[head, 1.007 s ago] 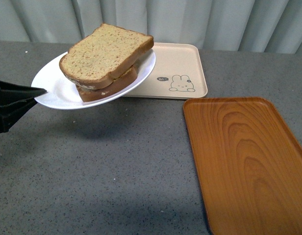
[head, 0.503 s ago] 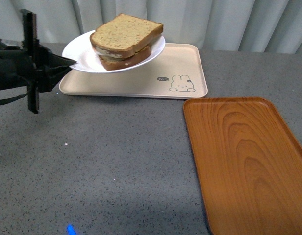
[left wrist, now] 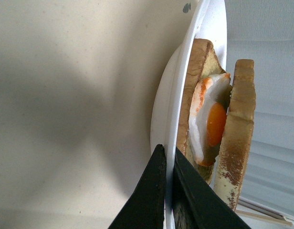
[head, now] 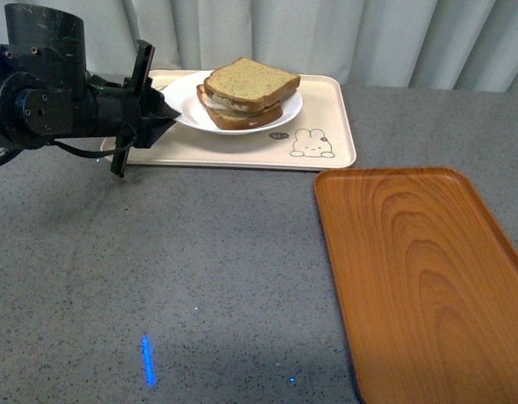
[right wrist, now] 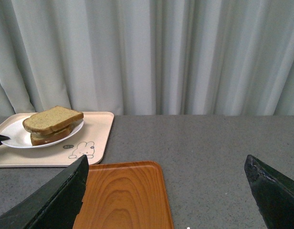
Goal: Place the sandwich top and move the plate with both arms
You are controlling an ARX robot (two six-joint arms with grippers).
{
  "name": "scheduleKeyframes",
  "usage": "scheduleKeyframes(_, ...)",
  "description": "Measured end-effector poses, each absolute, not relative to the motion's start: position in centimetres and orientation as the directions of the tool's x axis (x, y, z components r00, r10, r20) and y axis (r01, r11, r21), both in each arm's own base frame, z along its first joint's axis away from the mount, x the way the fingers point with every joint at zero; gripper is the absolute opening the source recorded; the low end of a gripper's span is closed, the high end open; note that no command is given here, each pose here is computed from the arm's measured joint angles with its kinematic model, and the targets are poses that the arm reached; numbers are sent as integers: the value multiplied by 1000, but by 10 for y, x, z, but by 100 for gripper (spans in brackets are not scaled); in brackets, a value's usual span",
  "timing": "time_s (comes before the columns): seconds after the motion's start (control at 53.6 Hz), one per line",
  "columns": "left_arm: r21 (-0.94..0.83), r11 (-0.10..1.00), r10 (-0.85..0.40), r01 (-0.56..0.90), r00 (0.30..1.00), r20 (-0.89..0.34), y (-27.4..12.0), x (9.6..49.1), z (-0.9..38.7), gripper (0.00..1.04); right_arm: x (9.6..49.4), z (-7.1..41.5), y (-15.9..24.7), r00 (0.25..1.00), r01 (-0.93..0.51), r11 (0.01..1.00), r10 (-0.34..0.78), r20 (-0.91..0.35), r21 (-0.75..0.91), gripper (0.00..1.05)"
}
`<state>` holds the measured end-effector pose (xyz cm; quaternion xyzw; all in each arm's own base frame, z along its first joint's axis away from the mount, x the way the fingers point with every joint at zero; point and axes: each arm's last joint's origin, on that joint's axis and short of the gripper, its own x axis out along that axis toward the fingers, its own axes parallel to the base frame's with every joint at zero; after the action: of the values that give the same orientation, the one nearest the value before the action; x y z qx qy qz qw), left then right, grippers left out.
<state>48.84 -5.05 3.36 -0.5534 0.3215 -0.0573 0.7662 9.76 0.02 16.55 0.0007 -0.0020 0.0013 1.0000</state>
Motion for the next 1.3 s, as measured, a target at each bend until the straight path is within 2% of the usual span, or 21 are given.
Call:
scheduleKeyframes(0.093,-876,393,-441,-278,779,-445,-51,492,35,4,98,166,0,1000,-3,1000,3,4,1,96)
scheduleKeyframes(0.112,-876,394,-442,-277,779,-445,-51,492,35,7,98,166,0,1000,-3,1000,3,4,1,96)
scheduleKeyframes(0.317,-874,406,-472,-266,758,-450,-43,472,42,49,98,165,0,1000,-3,1000,3,4,1,96)
scheduleKeyframes(0.485,-838,485,-406,-251,784,-469,-10,420,90,84,98,166,0,1000,-3,1000,3,4,1,96)
scheduleKeyframes(0.578,-834,494,-362,-244,814,-453,7,388,114,98,98,166,0,1000,-3,1000,3,4,1,96)
scheduleKeyframes(0.615,-827,506,-345,-244,822,-454,14,375,120,100,98,166,0,1000,-3,1000,3,4,1,96)
scheduleKeyframes(0.652,-798,551,-294,-243,839,-458,20,358,123,97,98,165,0,1000,-3,1000,3,4,1,96)
scheduleKeyframes(0.69,-733,653,-186,-190,898,-399,24,342,122,90,98,165,0,1000,-2,1000,2,4,1,96)
scheduleKeyframes(0.708,-638,758,-84,-135,950,-300,26,332,123,85,98,165,0,1000,-3,1000,3,3,1,96)
scheduleKeyframes(0.727,-578,807,-43,-116,966,-255,27,325,123,81,98,166,0,1000,-3,1000,3,4,1,96)
scheduleKeyframes(0.82,-304,952,4,-35,995,-100,22,293,125,65,98,165,0,1000,-3,1000,3,3,1,96)
scheduleKeyframes(0.932,-88,996,0,1,1000,2,14,262,145,40,98,165,0,1000,-3,1000,3,4,1,96)
scheduleKeyframes(1.081,-36,999,10,-10,1000,-13,6,237,146,17,98,165,0,1000,-2,1000,2,4,1,96)
scheduleKeyframes(1.137,-26,1000,7,-7,1000,-19,2,226,147,4,98,165,0,1000,-3,1000,3,4,1,96)
scheduleKeyframes(1.305,-17,1000,4,-5,1000,-31,1,204,154,4,98,165,0,1000,-3,1000,3,4,1,96)
